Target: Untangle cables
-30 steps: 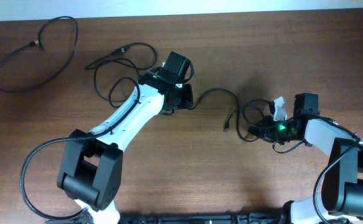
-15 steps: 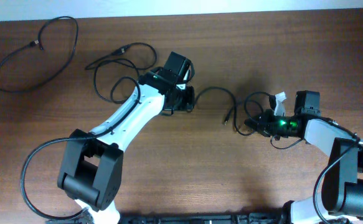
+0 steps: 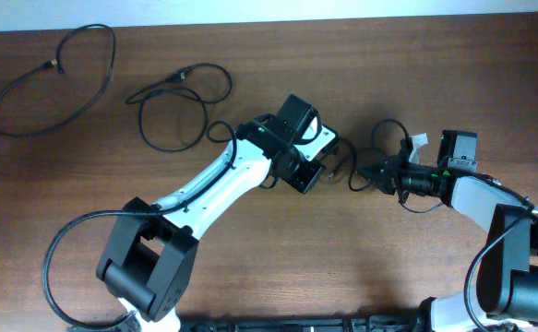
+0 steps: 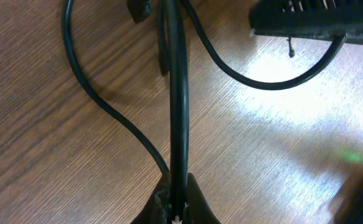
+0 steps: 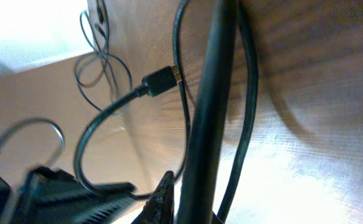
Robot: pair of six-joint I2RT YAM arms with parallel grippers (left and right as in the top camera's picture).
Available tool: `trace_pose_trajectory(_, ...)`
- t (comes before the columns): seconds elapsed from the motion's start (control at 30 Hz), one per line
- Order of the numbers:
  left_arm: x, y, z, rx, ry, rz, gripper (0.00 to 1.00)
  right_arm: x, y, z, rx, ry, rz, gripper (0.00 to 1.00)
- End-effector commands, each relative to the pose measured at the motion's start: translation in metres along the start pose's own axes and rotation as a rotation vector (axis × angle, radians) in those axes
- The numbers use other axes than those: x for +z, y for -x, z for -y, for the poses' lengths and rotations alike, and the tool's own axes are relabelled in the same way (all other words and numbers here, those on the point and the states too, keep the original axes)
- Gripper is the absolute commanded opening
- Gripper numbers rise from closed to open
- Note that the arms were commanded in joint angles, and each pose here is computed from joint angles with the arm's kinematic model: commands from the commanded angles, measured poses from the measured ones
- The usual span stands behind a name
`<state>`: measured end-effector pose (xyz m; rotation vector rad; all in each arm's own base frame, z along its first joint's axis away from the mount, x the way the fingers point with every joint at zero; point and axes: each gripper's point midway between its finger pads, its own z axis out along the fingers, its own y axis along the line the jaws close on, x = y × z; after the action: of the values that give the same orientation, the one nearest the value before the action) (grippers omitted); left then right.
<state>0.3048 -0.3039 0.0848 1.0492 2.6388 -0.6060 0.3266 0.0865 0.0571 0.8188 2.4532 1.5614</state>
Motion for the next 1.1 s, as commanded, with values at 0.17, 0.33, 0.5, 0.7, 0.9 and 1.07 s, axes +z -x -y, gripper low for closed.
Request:
trace_pose_trajectory(0.17,-0.002,0.008,0.027,0.079,-0.065,0.040,0.00,0.002,-0.004,-0.002,0.252,0.015,-0.024,0.16)
trace_pose_trajectory(0.33,0.001,0.014,0.041,0.118,-0.076,0.060,0.00,0.002,-0.004,-0.002,0.252,0.019,-0.029,0.28)
trace_pose_trajectory(0.5,0.004,0.011,0.052,0.141,-0.083,0.051,0.00,0.002,-0.004,-0.003,0.304,0.021,-0.027,0.41)
trace_pose_trajectory(0.7,0.004,0.011,0.052,0.141,-0.083,0.051,0.00,0.000,-0.006,-0.022,0.326,0.104,-0.080,0.69)
trace_pose_trajectory(0.9,0.005,0.010,0.036,0.137,0.007,0.043,0.00,-0.001,-0.011,-0.028,0.343,0.132,-0.118,0.71)
trace_pose_trajectory(1.07,0.005,0.008,0.027,0.131,0.058,0.032,0.00,-0.001,-0.011,-0.027,0.339,0.129,-0.113,0.71)
